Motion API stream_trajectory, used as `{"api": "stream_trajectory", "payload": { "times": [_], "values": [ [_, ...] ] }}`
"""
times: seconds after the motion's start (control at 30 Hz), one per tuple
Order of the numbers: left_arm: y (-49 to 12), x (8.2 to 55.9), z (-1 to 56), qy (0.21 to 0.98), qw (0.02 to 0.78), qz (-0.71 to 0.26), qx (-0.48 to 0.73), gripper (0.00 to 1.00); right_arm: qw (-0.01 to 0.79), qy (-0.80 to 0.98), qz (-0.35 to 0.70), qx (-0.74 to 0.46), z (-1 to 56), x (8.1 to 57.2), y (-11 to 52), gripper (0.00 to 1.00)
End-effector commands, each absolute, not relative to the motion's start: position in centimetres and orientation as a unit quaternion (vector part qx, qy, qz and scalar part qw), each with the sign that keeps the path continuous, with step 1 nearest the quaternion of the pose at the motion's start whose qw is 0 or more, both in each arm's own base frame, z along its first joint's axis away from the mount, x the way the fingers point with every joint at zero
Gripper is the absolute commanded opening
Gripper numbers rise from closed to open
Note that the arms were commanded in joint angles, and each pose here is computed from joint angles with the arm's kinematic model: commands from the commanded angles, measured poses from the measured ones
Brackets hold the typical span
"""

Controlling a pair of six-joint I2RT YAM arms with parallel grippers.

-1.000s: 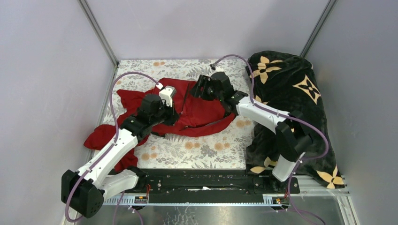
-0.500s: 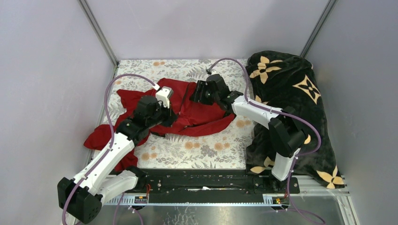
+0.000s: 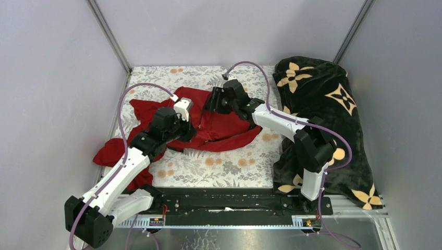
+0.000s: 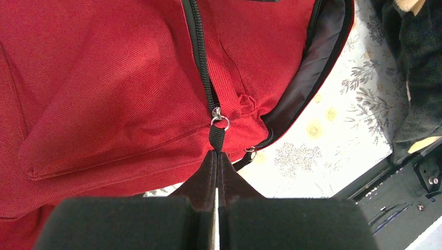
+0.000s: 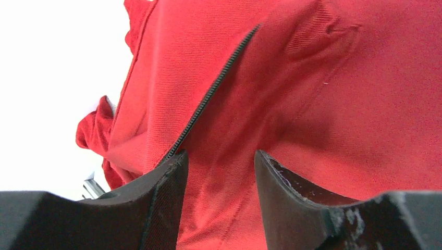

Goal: Pack the student bag
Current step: Adjust the student bag at the center of the board.

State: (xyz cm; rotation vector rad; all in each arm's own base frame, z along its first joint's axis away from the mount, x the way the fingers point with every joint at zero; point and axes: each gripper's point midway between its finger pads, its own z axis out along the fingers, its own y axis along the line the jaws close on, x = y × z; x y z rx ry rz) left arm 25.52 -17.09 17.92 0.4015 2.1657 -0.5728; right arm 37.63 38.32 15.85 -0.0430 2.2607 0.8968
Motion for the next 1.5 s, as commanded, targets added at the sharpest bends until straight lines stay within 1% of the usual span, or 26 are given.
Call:
{"api": "stream_trajectory", "payload": {
  "times": [0.0, 0.17, 0.27, 0.33, 0.47, 0.6, 0.67, 0.73, 0.8, 0.9, 0.97, 1.0, 1.13, 1.23, 1.33, 1.37, 1.4, 1.43, 1.47],
  "values": [
    [-17.0, 25.4, 17.8, 0.859, 0.425, -0.231, 0.168, 0.0, 0.369, 0.847, 0.381, -0.038, 19.3, 37.6, 41.0, 0.58],
    [-17.1, 25.3, 17.9, 0.861, 0.42, -0.231, 0.17, 0.0, 0.374, 0.845, 0.378, -0.048, 19.8, 38.0, 42.2, 0.68],
    [-17.1, 25.3, 17.9, 0.861, 0.419, -0.233, 0.169, 0.0, 0.366, 0.862, 0.347, -0.059, 18.4, 38.2, 42.3, 0.69],
    [-17.2, 25.3, 17.9, 0.861, 0.418, -0.235, 0.169, 0.0, 0.362, 0.873, 0.32, -0.069, 17.1, 38.2, 42.3, 0.69],
    [-17.3, 25.4, 18.0, 0.862, 0.416, -0.236, 0.168, 0.0, 0.357, 0.886, 0.287, -0.068, 14.8, 38.3, 41.7, 0.62],
    [-17.4, 25.4, 17.9, 0.863, 0.414, -0.237, 0.168, 0.0, 0.358, 0.894, 0.258, -0.076, 13.6, 38.2, 40.9, 0.6],
    [-17.4, 25.5, 17.9, 0.863, 0.414, -0.237, 0.169, 0.0, 0.36, 0.896, 0.248, -0.077, 13.4, 38.2, 40.5, 0.55],
    [-17.5, 25.5, 17.8, 0.863, 0.412, -0.237, 0.169, 0.0, 0.367, 0.893, 0.248, -0.076, 13.9, 38.1, 40.1, 0.47],
    [-17.5, 25.5, 17.7, 0.864, 0.411, -0.237, 0.169, 0.0, 0.38, 0.888, 0.25, -0.071, 15.0, 38.1, 39.7, 0.34],
    [-17.5, 25.5, 17.7, 0.864, 0.41, -0.238, 0.169, 0.0, 0.407, 0.88, 0.237, -0.055, 16.3, 38.2, 38.2, 0.11],
    [-17.6, 25.5, 17.9, 0.864, 0.409, -0.24, 0.169, 0.0, 0.428, 0.872, 0.235, -0.042, 17.5, 38.1, 37.2, 0.02],
    [-17.8, 25.5, 18.0, 0.863, 0.409, -0.245, 0.169, 0.0, 0.435, 0.868, 0.237, -0.038, 18.0, 37.9, 36.7, 0.0],
    [-18.8, 25.4, 17.6, 0.86, 0.4, -0.262, 0.178, 0.0, 0.462, 0.85, 0.251, -0.023, 20.2, 37.0, 35.3, 0.0],
    [-19.5, 25.4, 16.6, 0.867, 0.38, -0.265, 0.186, 0.0, 0.468, 0.847, 0.252, -0.018, 20.5, 36.5, 34.5, 0.0],
    [-20.1, 25.5, 16.7, 0.866, 0.371, -0.273, 0.193, 0.0, 0.466, 0.849, 0.249, -0.02, 20.2, 36.2, 34.2, 0.0],
    [-20.2, 25.7, 17.0, 0.865, 0.372, -0.274, 0.197, 0.04, 0.464, 0.85, 0.247, -0.021, 20.0, 36.1, 34.2, 0.0],
    [-20.2, 25.8, 17.3, 0.865, 0.371, -0.272, 0.2, 0.22, 0.462, 0.852, 0.247, -0.022, 19.8, 36.1, 34.2, 0.0],
    [-20.2, 25.9, 17.8, 0.864, 0.372, -0.271, 0.203, 0.34, 0.46, 0.853, 0.246, -0.021, 19.6, 36.1, 34.1, 0.0],
    [-20.3, 26.0, 18.5, 0.862, 0.376, -0.27, 0.208, 0.43, 0.459, 0.853, 0.246, -0.021, 19.5, 36.0, 34.1, 0.0]
  ]
}}
